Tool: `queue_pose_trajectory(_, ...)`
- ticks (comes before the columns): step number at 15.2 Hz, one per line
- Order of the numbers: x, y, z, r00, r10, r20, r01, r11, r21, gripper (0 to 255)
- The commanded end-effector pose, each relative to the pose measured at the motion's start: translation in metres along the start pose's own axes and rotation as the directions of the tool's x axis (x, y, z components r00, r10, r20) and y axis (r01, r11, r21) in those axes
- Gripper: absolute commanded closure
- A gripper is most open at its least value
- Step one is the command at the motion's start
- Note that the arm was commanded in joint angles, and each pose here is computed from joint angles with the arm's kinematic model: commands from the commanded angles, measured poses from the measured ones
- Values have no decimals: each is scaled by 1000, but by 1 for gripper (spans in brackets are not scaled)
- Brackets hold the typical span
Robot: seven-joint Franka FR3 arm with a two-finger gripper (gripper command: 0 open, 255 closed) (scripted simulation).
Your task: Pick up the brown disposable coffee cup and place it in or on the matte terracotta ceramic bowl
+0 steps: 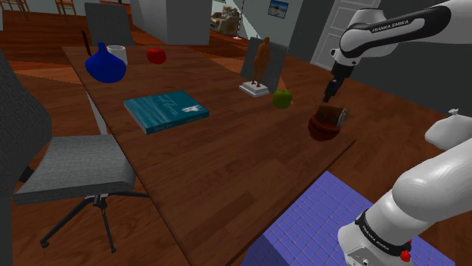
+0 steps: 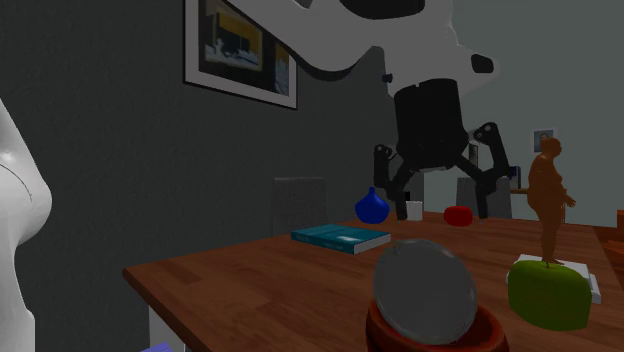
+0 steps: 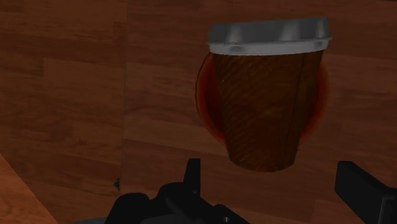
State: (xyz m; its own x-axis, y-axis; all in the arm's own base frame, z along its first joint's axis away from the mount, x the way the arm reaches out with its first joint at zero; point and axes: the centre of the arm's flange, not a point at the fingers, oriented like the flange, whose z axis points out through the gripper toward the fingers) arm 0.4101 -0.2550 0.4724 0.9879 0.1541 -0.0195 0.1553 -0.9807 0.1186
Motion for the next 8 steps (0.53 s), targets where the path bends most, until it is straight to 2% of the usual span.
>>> queue_pose_trajectory(1,0,0,0,1000,0,0,0,1000,0,0)
queue_pose_trajectory(3,0,0,0,1000,0,0,0,1000,0,0)
queue_pose_trajectory(7,0,0,-50,1000,0,0,0,1000,0,0)
queue_pose_trajectory(8,0,0,-50,1000,0,0,0,1000,0,0)
